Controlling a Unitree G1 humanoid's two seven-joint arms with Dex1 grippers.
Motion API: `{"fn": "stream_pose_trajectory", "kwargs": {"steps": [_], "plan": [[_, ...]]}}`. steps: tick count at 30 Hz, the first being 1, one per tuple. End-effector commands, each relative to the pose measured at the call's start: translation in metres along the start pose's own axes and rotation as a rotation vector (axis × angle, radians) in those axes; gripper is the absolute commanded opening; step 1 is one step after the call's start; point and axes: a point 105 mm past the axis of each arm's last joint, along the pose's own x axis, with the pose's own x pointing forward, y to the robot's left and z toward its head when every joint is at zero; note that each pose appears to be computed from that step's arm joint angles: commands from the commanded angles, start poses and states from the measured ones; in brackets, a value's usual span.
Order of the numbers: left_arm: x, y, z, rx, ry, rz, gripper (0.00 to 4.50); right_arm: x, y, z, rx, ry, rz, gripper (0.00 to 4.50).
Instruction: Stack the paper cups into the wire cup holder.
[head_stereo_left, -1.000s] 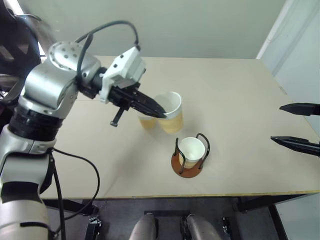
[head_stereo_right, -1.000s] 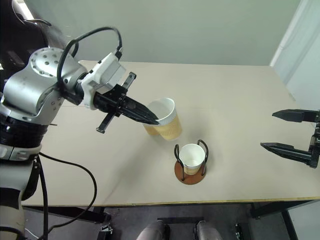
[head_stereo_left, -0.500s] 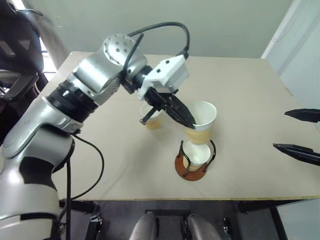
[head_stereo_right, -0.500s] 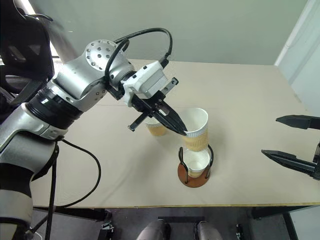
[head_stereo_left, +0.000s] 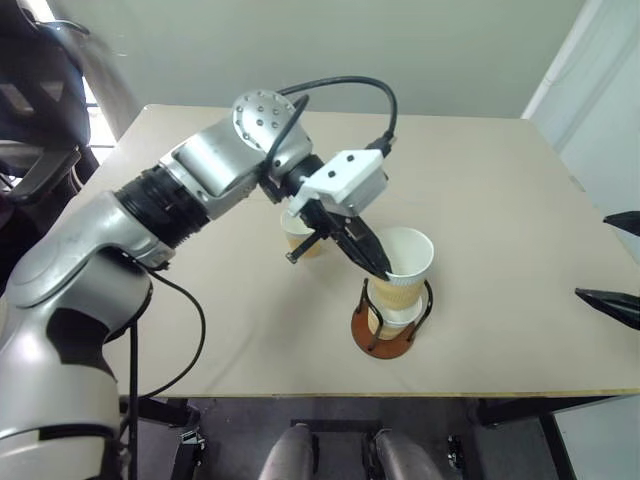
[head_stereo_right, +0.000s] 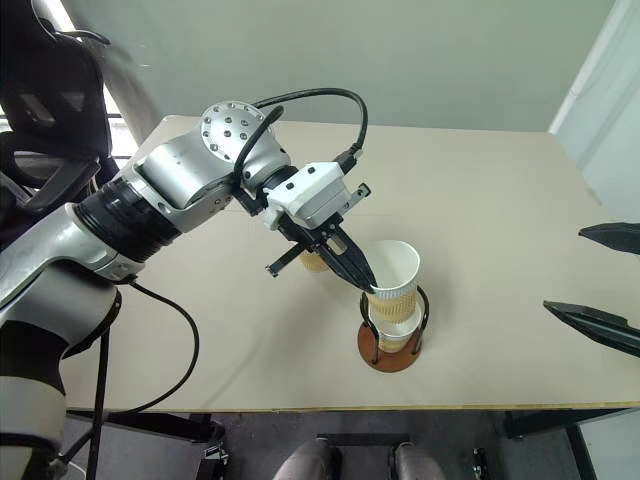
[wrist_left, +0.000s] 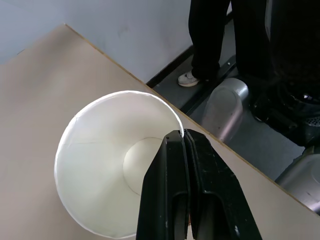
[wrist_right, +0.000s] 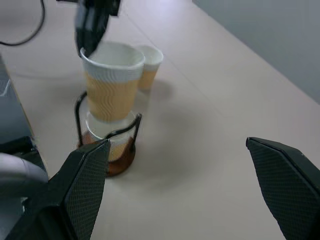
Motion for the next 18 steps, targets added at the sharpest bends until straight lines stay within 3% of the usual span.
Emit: {"fn": "stream_pose_trajectory", "kwargs": {"steps": [1,4,8,18], "plan": [[-0.005,0.0,0.009,0.048,0.001,-0.026,0.03,-0.019,0.018,-0.001,0.043,0.016,-0.01,4.5],[-0.005,0.001,0.007,0.044,0.006,-0.024,0.03,-0.027,0.025,0.001,0.058,0.009,-0.037,4.5],[-0.003,0.002,0.001,0.04,0.014,-0.034,0.03,-0.031,0.024,0.024,0.006,-0.067,-0.061,4.5],[0.002,0.002,-0.009,0.048,0.044,-0.054,0.03,-0.03,0.018,0.022,0.008,-0.029,-0.087,4.5]]}}
